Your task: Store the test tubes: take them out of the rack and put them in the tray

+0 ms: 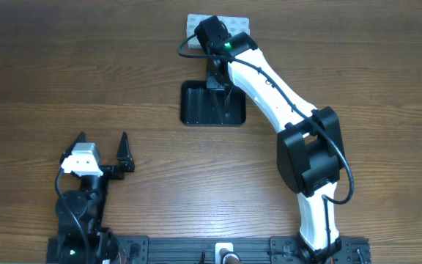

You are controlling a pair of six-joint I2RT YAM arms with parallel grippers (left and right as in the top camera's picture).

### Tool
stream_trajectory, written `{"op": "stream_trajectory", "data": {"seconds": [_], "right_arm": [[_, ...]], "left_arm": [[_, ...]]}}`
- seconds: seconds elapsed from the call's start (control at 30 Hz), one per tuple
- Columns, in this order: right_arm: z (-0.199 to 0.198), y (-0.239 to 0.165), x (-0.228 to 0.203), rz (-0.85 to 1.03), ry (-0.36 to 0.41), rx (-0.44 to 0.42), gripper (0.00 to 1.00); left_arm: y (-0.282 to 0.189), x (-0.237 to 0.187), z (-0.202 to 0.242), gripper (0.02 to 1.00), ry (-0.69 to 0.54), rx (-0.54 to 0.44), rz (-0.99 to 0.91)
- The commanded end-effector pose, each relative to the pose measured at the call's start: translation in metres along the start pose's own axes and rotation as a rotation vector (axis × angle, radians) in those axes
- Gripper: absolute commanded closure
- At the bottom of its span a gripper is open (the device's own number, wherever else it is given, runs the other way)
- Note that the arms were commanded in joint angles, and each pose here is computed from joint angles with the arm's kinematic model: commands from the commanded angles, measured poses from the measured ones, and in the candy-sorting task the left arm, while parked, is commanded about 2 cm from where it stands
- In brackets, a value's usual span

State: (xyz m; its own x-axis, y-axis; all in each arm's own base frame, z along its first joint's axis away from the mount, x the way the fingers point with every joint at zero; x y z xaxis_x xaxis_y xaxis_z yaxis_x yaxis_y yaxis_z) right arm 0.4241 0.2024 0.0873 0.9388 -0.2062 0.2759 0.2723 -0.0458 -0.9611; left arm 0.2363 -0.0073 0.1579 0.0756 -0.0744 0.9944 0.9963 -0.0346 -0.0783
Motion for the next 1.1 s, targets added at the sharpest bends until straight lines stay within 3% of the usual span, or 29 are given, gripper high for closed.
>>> {"op": "stream_trajectory", "data": {"seconds": [0.03,0.43,0.57,0.63,0.83,0.97,1.1], "right_arm": [[-0.002,0.024,-0.01,0.05,0.012,-0.033,0.884],[-0.007,0.049,-0.015,0.087,0.013,-0.067,0.761],[-0.007,0.035,-0.004,0.045,0.021,-0.039,0.575],[-0.005,0.017,0.008,-0.008,0.016,-0.013,0.476],[-0.012,-0.073,0.054,-0.222,-0.02,0.119,0.354],[-0.05,-0.142,0.097,-0.42,-0.03,0.173,0.294],[-0.101,-0.185,0.132,-0.604,-0.004,0.179,0.205]], "left_arm": [[0.0,-0.001,0.0,0.018,0.013,-0.004,-0.001],[0.0,-0.001,0.0,0.018,0.013,-0.004,-0.001],[0.0,-0.001,0.0,0.018,0.013,-0.004,-0.002],[0.0,-0.001,0.0,0.018,0.013,-0.004,-0.001],[0.0,-0.001,0.0,0.018,0.013,-0.004,-0.001],[0.0,-0.001,0.0,0.02,0.013,-0.004,-0.001],[0.0,-0.001,0.0,0.018,0.013,-0.004,-0.002]]}}
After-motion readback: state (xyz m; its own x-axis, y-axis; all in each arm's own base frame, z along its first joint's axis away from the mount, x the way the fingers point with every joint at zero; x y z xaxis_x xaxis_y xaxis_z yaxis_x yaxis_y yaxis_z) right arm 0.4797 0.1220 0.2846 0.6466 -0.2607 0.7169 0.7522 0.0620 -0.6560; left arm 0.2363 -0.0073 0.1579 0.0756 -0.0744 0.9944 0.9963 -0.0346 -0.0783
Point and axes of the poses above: each gripper's point midway between its finger pads, its own y axis out along the fingers, its own z axis along the line the jaws close on, x = y × z, the point moved 1 cm from there along -y, back along the fingers, and after that the axes turned 11 degrees about y, right-handed, at the moved point
